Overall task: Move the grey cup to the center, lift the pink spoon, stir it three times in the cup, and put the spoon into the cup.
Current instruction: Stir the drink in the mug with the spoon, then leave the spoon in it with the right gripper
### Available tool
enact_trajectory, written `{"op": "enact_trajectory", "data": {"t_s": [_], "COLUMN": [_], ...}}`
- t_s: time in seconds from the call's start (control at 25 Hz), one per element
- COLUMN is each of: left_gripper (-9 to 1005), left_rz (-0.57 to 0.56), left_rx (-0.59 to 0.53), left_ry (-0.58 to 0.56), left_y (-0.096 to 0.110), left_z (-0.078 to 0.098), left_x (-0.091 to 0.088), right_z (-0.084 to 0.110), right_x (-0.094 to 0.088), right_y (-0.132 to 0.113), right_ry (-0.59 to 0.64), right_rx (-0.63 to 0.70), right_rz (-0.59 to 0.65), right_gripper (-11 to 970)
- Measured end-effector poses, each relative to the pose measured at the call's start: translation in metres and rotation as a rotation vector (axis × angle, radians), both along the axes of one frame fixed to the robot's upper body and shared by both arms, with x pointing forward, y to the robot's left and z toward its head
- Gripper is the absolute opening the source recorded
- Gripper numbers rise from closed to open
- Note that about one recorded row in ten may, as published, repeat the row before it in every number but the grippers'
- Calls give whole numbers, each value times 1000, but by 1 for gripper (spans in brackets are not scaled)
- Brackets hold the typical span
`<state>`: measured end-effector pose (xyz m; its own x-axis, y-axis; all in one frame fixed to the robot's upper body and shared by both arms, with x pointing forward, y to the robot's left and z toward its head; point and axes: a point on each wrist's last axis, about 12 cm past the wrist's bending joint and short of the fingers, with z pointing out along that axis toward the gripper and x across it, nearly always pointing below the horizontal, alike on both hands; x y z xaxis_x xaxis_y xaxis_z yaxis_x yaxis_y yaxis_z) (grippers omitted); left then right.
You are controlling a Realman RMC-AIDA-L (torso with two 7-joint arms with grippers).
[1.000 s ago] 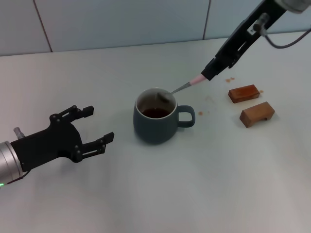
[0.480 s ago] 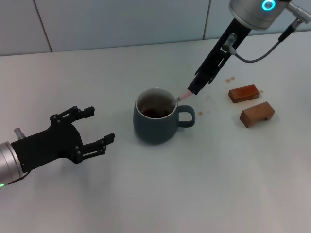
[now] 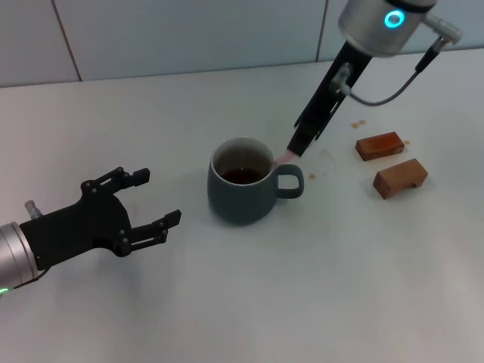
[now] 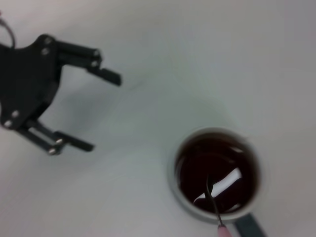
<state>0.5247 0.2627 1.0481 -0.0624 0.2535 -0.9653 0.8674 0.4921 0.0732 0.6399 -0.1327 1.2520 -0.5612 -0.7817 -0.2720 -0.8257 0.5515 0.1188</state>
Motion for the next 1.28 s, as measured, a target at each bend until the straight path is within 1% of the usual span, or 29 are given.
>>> {"op": "enact_trajectory", "data": {"t_s": [0.12,0.24,0.32,0.36,0.48,0.56,0.68,0.76,0.92,0.96,1.12,1.28], "left_gripper": [851,850,850,850,850,850,850,850,851,851,851,850], "left_rz": [-2,-3,-4,-4,-4,-4,-8,-12,-13,-14,-15,-14], "left_rx": [-1,-6,-8,-9,-9,-9,-8,-7,-8,-11,-15,-15], "left_ry": [0,7,11,12,13,15,16,17,18,19,22,24], "left_y": [-1,-1,-2,-2,-2,-2,-2,-3,-3,-3,-3,-2], "left_z": [0,1,1,0,0,0,-1,-1,-1,-1,-2,-2], "left_x": [0,1,1,0,0,-1,-1,-2,-2,-3,-4,-5], "right_z": [-5,-6,-7,-6,-4,-3,-4,-2,0,-1,0,0], "right_x": [-2,0,4,8,11,9,5,0,4,8,13,9], "right_y": [10,19,20,17,13,7,6,17,24,22,14,9], "right_ry": [12,-21,-42,-58,-62,-30,0,13,-27,-49,-60,-15], "right_rx": [4,23,26,22,17,-2,-14,-14,-10,-22,-48,-52], "right_rz": [33,43,34,18,7,1,11,51,53,39,14,13], "right_gripper": [198,202,204,206,209,212,216,218,224,225,230,235]}}
